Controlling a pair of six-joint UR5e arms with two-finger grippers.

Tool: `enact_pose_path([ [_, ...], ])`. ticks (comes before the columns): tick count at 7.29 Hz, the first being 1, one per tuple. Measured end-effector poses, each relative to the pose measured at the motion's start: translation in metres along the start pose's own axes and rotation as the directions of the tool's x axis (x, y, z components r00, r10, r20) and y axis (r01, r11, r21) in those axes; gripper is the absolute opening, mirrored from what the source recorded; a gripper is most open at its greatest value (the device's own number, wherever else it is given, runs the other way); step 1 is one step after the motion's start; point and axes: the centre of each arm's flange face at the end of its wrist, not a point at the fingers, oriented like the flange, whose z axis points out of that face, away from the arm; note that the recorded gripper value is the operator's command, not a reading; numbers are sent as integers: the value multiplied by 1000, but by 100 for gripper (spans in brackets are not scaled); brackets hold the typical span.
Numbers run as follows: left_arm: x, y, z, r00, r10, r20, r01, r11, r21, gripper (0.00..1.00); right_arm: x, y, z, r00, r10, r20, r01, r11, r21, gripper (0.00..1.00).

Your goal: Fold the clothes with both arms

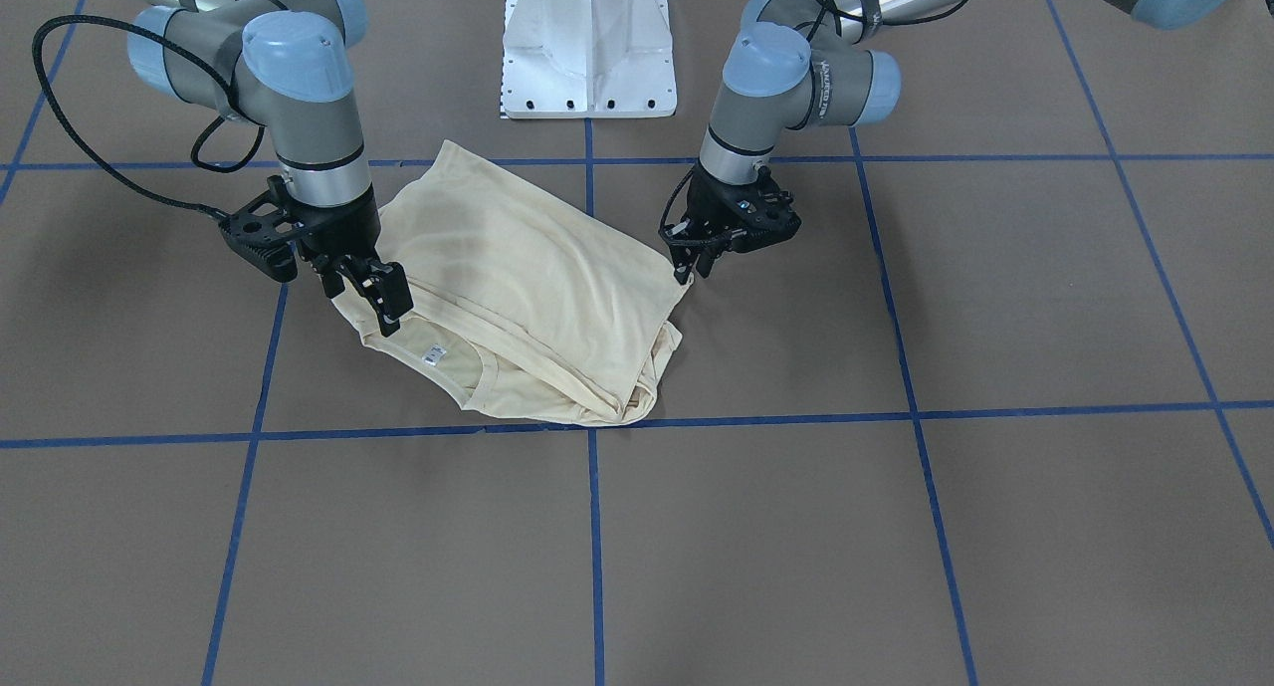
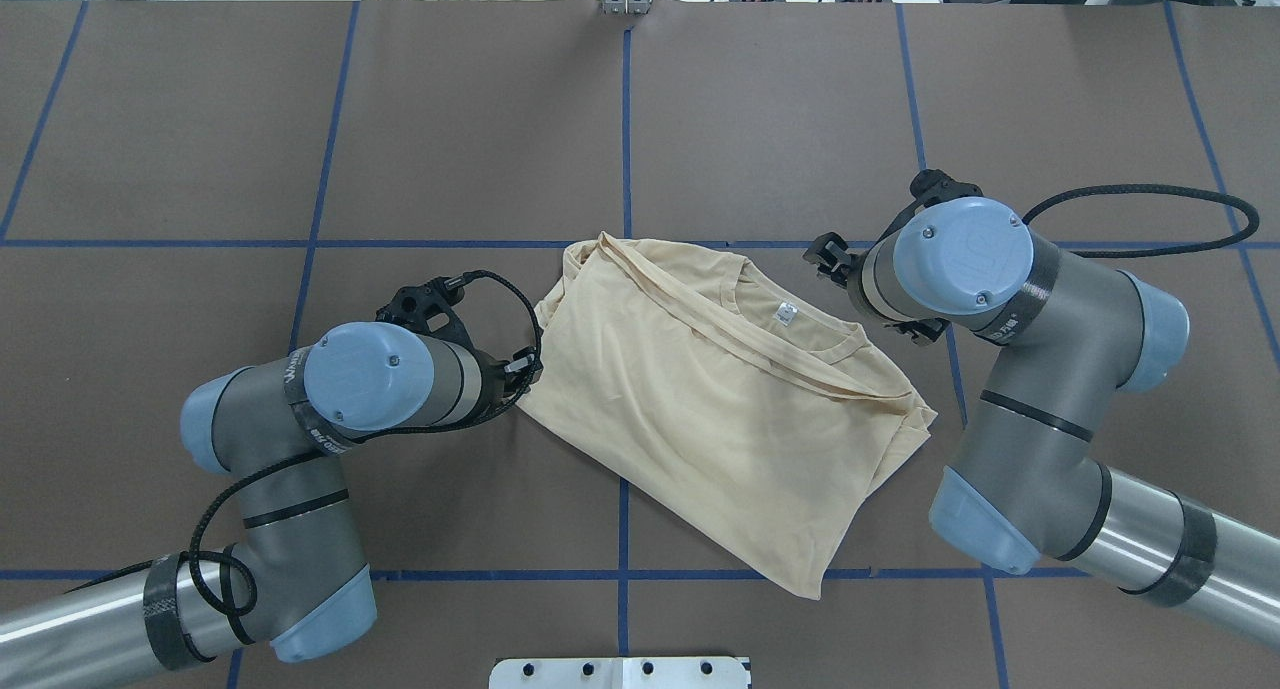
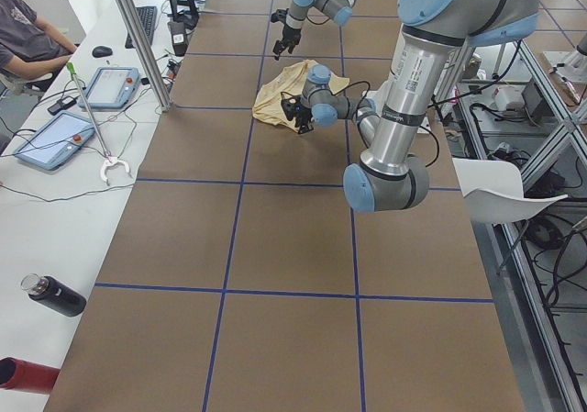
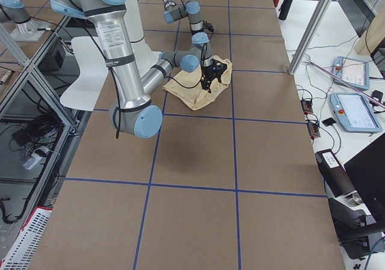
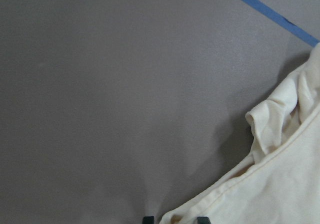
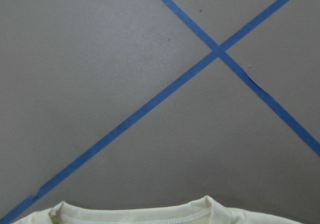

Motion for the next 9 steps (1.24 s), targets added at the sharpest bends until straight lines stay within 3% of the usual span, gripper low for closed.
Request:
enact_pose_path([
  [5, 1, 2, 0, 1000, 6, -4, -6, 1000, -5, 31, 0, -1, 0, 1000, 3, 0, -3, 1000, 0, 100],
  [6, 2, 4, 1, 1000, 7, -5, -7, 1000, -8, 25, 0, -1, 1, 1000, 3, -2, -3, 1000, 0, 100],
  [7, 3, 6, 1, 1000, 7, -5, -7, 1000, -10, 7, 0, -1, 1, 1000, 4, -2, -4, 1000, 1, 100],
  [8, 4, 7, 1, 1000, 5, -6, -5, 1000, -11, 0, 0, -1, 1, 1000, 4, -3, -4, 1000, 1, 100],
  [9, 4, 8, 0, 1000, 4, -5, -4, 1000, -12, 0, 0, -1, 1, 1000, 4, -4, -4, 1000, 1, 100],
])
